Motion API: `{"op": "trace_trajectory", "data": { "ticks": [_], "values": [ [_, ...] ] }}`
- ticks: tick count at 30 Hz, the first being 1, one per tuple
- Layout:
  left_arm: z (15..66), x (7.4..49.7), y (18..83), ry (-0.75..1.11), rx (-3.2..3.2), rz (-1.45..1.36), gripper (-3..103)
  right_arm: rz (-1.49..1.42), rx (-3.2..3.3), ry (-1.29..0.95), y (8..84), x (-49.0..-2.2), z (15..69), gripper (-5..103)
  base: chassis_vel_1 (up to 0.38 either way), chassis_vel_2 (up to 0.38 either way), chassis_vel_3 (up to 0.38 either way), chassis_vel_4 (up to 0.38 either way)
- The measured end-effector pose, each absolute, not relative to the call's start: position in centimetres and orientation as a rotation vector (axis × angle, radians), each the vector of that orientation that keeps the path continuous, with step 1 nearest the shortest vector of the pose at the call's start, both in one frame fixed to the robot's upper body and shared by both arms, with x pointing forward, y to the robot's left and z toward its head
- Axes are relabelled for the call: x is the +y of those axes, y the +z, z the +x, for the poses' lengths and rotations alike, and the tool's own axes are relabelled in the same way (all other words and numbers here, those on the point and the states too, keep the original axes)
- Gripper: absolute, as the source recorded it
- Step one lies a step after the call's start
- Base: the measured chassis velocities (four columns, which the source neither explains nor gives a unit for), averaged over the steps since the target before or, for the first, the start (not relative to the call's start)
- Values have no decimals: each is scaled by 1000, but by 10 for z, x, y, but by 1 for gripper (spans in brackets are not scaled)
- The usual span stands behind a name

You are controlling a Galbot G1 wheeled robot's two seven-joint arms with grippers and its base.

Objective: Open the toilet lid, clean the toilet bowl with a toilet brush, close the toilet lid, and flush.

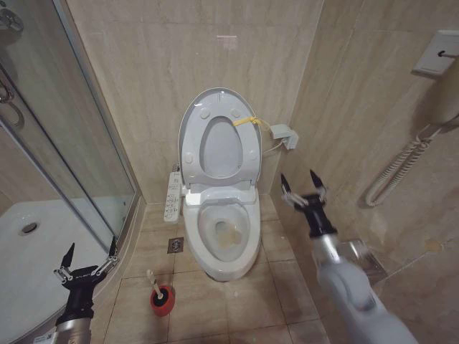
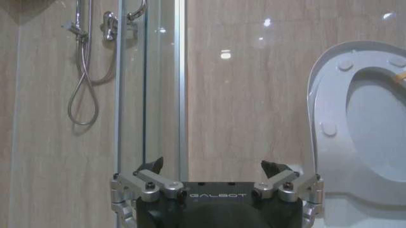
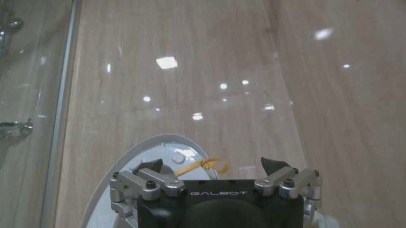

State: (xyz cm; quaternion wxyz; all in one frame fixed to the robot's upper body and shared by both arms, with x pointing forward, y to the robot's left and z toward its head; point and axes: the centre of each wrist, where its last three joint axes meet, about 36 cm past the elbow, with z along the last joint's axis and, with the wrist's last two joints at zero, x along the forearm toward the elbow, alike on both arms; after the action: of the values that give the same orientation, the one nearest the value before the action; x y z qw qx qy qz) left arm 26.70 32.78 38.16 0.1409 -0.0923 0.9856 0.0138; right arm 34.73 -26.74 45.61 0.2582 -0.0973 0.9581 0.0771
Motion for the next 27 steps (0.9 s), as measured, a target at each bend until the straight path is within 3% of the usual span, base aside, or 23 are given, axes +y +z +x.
{"op": "trace_trajectory", "data": {
  "ticks": [6,17,27],
  "values": [
    [275,324,380,29,2837,-217,100,-194,2637,274,448,-243,291,100,0,0,0,0],
    [288,345,356,-31,2788,-6,100,-190,2654,424,482,-214,261,100,0,0,0,0],
    [304,394,298,30,2765,455,100,-429,2722,103,485,-229,252,100,0,0,0,0]
  ]
}}
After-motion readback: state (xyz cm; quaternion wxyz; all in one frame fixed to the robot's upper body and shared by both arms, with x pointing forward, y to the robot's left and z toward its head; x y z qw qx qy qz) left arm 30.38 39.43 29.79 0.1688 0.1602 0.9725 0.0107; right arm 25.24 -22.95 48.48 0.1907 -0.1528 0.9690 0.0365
